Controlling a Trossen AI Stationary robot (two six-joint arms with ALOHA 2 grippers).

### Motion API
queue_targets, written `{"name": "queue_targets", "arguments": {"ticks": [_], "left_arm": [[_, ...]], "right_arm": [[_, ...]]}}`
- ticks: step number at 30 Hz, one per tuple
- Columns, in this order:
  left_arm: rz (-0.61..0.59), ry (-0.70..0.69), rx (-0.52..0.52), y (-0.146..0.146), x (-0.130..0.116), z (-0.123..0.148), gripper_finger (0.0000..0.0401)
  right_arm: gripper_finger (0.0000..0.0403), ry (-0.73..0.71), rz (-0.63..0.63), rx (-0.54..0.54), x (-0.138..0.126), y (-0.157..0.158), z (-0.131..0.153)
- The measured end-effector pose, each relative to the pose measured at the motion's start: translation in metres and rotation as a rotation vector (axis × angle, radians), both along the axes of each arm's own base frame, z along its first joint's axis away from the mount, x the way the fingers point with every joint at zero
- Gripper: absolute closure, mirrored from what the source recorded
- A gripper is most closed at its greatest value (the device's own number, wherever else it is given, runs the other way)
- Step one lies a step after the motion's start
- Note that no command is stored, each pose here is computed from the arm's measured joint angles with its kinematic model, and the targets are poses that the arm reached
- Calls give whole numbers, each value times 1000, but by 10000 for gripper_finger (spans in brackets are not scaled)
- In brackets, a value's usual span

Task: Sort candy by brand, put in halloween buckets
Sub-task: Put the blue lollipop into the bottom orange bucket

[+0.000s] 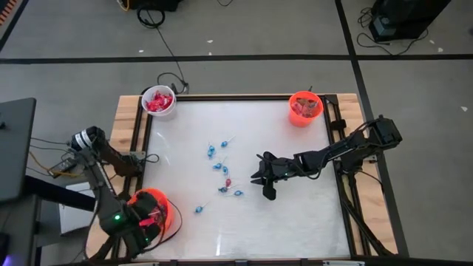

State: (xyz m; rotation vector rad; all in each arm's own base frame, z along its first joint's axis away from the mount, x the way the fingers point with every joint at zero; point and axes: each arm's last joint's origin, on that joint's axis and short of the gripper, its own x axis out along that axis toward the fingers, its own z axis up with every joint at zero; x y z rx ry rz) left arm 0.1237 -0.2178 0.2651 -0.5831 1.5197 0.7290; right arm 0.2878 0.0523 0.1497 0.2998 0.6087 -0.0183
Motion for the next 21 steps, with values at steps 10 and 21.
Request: {"name": "queue_targets", "arguments": {"ticks": [10,21], "left_arm": [[51,39,-146,17,13,-36,304],[77,61,-105,23,16,-23,234]], "right_arm": [[300,-1,15,-1,-1,4,0],[300,-13,21,-4,0,5,1]]}}
